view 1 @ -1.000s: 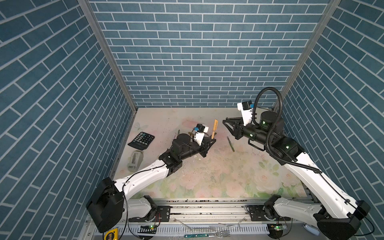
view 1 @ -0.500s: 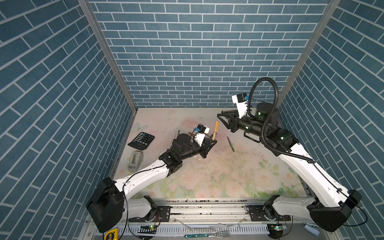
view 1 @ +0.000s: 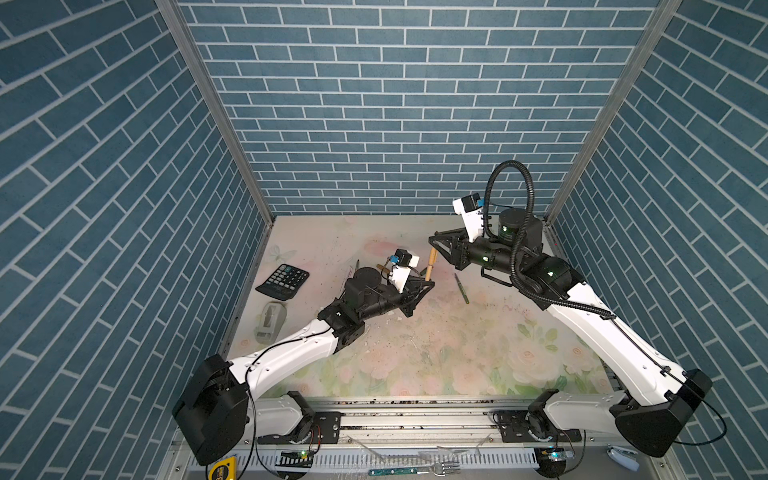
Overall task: Insert the pens into the pen caps
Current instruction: 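Press the tan cap down onto the pen with the right gripper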
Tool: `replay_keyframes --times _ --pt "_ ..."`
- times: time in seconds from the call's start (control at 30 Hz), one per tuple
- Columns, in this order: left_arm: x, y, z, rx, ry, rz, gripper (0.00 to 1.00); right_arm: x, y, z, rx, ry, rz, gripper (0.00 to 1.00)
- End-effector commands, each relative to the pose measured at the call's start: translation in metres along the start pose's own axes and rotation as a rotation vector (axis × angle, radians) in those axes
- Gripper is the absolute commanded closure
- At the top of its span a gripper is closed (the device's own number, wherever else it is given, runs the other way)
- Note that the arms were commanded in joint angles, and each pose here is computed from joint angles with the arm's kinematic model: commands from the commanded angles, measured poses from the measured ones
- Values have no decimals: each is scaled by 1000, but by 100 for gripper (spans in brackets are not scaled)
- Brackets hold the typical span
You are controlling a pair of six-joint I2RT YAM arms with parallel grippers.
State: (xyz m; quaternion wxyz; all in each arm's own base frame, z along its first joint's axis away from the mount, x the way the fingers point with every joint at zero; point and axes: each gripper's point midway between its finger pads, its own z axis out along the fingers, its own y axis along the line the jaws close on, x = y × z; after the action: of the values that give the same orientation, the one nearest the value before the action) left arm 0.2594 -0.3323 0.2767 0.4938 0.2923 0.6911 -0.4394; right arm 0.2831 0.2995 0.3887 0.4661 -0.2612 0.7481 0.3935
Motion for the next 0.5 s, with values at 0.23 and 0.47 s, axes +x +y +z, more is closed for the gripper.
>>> replay_keyframes --times 0.23,0.47 --pt "-16 -6 -2 19 -46 15 100 9 7 0 -51 15 37 98" --pt "-35 -8 -17 -7 -102 33 100 37 12 5 -78 55 88 99"
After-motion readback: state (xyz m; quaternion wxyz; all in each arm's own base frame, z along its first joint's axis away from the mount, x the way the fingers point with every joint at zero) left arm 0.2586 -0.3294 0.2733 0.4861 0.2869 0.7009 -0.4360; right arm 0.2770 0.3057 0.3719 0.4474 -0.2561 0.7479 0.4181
